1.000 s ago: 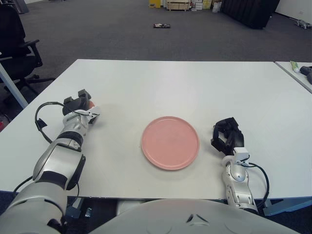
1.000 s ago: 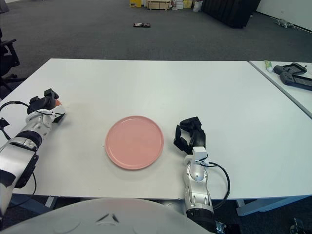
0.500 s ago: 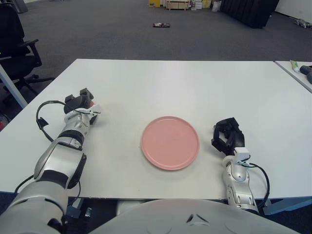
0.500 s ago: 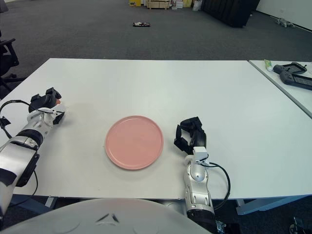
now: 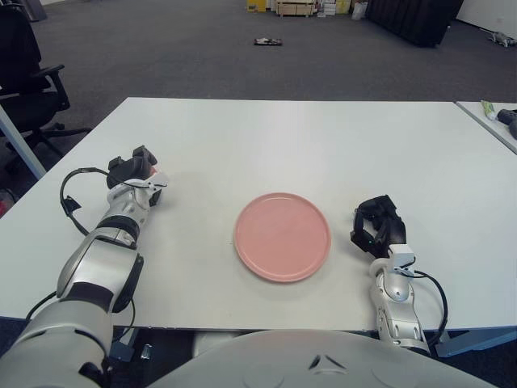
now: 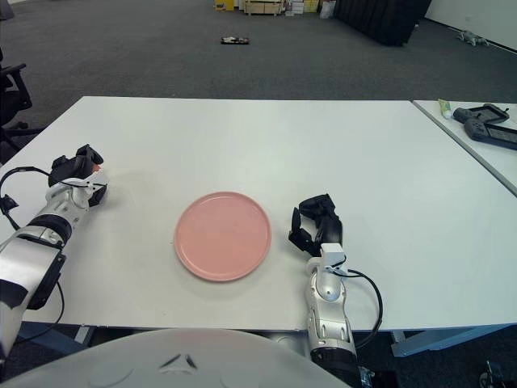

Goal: Put the apple into the plate.

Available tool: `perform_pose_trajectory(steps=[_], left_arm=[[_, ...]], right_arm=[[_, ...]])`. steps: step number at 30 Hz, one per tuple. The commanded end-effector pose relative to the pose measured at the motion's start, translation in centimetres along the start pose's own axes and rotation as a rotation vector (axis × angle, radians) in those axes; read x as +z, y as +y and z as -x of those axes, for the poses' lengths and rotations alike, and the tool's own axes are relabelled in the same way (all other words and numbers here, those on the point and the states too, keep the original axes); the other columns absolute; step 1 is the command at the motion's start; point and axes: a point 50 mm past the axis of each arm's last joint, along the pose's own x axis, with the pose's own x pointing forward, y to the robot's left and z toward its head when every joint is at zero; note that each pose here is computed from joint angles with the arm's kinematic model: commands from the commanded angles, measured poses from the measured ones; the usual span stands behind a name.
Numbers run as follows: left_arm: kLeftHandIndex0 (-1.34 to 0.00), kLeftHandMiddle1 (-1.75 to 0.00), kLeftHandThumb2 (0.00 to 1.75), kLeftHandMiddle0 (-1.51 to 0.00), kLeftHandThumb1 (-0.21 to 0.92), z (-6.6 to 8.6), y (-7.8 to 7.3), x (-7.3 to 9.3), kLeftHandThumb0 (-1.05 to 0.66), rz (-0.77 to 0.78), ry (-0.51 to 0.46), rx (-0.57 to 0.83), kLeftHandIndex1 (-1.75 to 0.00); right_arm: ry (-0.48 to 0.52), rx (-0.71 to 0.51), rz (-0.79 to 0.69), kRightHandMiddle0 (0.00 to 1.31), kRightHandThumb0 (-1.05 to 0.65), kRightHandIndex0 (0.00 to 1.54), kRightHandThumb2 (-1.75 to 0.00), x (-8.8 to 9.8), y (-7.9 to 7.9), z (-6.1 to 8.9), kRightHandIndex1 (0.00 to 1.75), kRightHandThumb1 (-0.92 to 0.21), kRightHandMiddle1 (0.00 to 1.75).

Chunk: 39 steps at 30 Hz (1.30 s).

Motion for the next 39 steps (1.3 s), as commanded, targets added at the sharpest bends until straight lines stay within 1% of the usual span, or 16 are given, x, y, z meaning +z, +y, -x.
perform_pose_trajectory(steps=[1, 2, 3, 4, 5, 6, 9, 12, 18, 23, 27, 35, 39], left_arm=[[-0.8, -1.29, 1.57, -0.94, -0.03, 1.4, -2.7, -1.6, 0.0, -0.014, 0.058, -0.128, -1.75], [-0.76, -1.45, 1.59, -0.85, 0.0, 1.4, -2.8, -1.6, 0.0, -0.012, 0.056, -0.128, -1.75], [-0.73, -1.56, 1.59, -0.78, 0.03, 1.5, -2.8, -1.6, 0.0, -0.011, 0.054, -0.128, -1.75], [-0.72, -1.6, 1.59, -0.76, 0.04, 1.5, -2.9, -1.6, 0.0, -0.01, 0.053, -0.129, -1.75], [-0.74, -1.47, 1.58, -0.83, 0.01, 1.5, -2.9, -1.6, 0.0, -0.009, 0.053, -0.13, -1.75], [-0.76, -1.39, 1.57, -0.88, 0.0, 1.4, -2.7, -1.4, 0.0, -0.008, 0.049, -0.127, -1.75], [-0.78, -1.29, 1.56, -0.94, -0.02, 1.3, -2.6, -1.2, 0.0, -0.006, 0.041, -0.125, -1.75], [-0.78, -1.26, 1.56, -0.97, -0.03, 1.3, -2.7, -1.3, 0.0, -0.007, 0.036, -0.129, -1.75], [-0.76, -1.28, 1.57, -0.99, -0.04, 1.3, -2.5, -1.2, 0.0, 0.003, 0.021, -0.122, -1.75], [-0.73, -1.36, 1.61, -0.98, -0.05, 1.2, -2.3, -0.9, 0.0, 0.02, 0.002, -0.105, -1.75], [-0.72, -1.4, 1.62, -0.97, -0.05, 0.7, -1.4, 0.1, 0.0, 0.03, -0.051, -0.057, -1.75], [-0.7, -1.43, 1.62, -0.97, -0.04, 0.6, -1.2, 0.7, 0.0, 0.039, -0.082, -0.031, -1.75], [-0.68, -1.43, 1.6, -0.96, -0.03, 0.4, -0.6, 1.9, 0.0, 0.044, -0.131, 0.004, -1.75]], right_arm=[[0.012, -0.012, -0.002, 0.44, -0.41, 0.6, -1.05, -0.1, -0.2, -0.1, 1.36, -0.54, 1.75], [0.01, -0.013, 0.0, 0.44, -0.41, 0.6, -1.05, -0.1, -0.2, -0.1, 1.35, -0.54, 1.75], [0.008, -0.013, 0.001, 0.44, -0.41, 0.6, -1.04, -0.1, -0.2, -0.1, 1.35, -0.54, 1.75], [0.006, -0.012, 0.003, 0.44, -0.41, 0.6, -1.04, -0.1, -0.2, -0.1, 1.35, -0.54, 1.75], [0.005, -0.011, 0.004, 0.43, -0.41, 0.6, -1.04, -0.1, -0.2, -0.1, 1.34, -0.55, 1.75], [0.005, -0.011, 0.005, 0.43, -0.41, 0.6, -1.03, -0.1, -0.2, -0.1, 1.34, -0.55, 1.75], [0.009, -0.013, 0.009, 0.43, -0.41, 0.6, -1.03, -0.1, -0.2, -0.1, 1.33, -0.55, 1.75], [0.013, -0.016, 0.008, 0.42, -0.41, 0.59, -1.02, -0.2, -0.2, -0.1, 1.33, -0.56, 1.75], [0.008, -0.012, 0.002, 0.41, -0.4, 0.59, -1.0, -0.1, -0.2, -0.1, 1.33, -0.57, 1.75], [-0.002, -0.016, 0.004, 0.42, -0.41, 0.6, -1.02, -0.1, -0.2, -0.1, 1.32, -0.56, 1.75], [-0.004, -0.015, 0.005, 0.44, -0.41, 0.61, -1.05, -0.1, -0.2, -0.1, 1.33, -0.53, 1.75], [0.001, -0.014, -0.007, 0.44, -0.41, 0.6, -1.05, -0.1, -0.1, 0.0, 1.34, -0.54, 1.75], [0.007, -0.016, -0.015, 0.43, -0.41, 0.59, -1.03, -0.1, -0.1, 0.0, 1.34, -0.55, 1.75]])
